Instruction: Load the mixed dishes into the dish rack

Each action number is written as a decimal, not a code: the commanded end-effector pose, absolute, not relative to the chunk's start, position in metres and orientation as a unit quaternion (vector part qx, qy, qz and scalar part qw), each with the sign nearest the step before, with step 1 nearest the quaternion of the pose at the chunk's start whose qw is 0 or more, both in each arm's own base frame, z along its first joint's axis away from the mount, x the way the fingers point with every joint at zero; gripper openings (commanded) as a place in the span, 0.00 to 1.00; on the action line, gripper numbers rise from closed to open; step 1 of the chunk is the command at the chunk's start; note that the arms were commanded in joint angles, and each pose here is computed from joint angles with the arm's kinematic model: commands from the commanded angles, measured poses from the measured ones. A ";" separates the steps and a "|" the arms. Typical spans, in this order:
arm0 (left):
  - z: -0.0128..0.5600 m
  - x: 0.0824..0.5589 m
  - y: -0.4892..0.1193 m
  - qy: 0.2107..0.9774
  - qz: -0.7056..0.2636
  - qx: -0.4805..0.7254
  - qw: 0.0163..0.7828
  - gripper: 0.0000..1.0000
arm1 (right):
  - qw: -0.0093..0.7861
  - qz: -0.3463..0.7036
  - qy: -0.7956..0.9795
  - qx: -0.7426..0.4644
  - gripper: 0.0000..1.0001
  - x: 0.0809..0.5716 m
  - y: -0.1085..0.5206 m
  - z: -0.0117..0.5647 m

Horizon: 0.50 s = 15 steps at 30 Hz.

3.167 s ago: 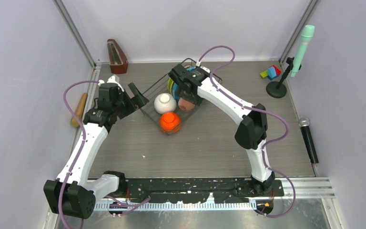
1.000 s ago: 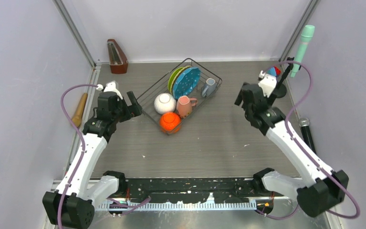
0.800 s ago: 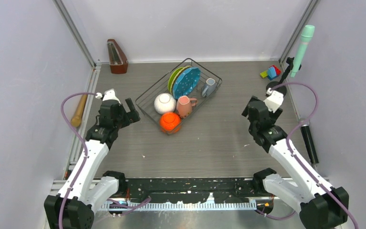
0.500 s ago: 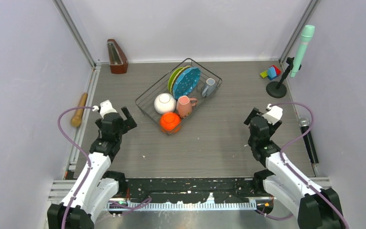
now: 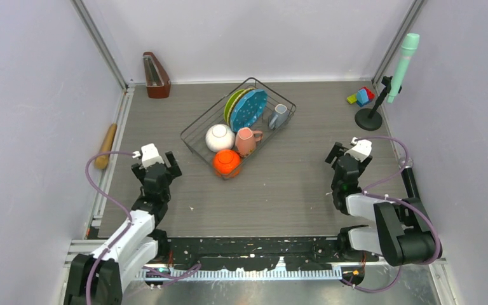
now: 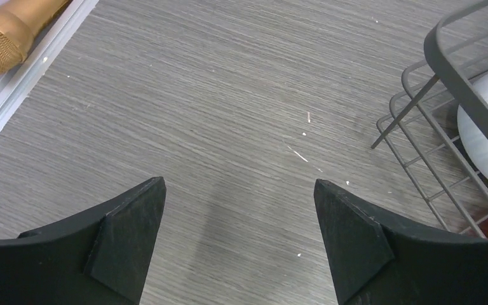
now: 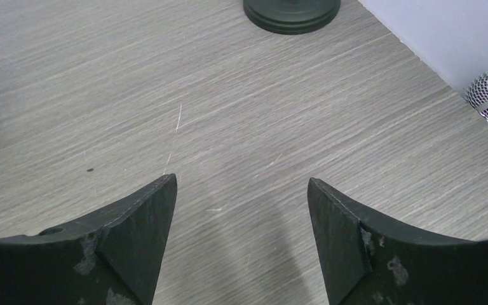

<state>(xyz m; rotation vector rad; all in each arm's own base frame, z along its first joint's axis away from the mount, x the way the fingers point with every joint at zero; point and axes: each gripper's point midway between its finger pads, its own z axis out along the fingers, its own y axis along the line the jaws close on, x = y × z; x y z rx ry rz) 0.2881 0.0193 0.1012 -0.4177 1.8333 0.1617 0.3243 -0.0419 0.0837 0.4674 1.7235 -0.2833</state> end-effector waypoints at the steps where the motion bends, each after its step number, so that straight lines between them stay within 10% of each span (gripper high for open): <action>1: 0.139 0.311 0.025 0.729 0.101 -0.155 0.659 0.92 | 0.668 -0.081 0.713 0.197 0.80 0.343 -0.043 0.114; 13: 0.112 0.349 0.021 0.722 0.141 -0.104 0.669 0.94 | 0.636 -0.092 0.737 0.209 0.83 0.377 -0.059 0.080; 15: 0.109 0.354 0.028 0.710 0.156 -0.121 0.677 0.97 | 0.621 -0.091 0.752 0.201 0.97 0.380 -0.057 0.074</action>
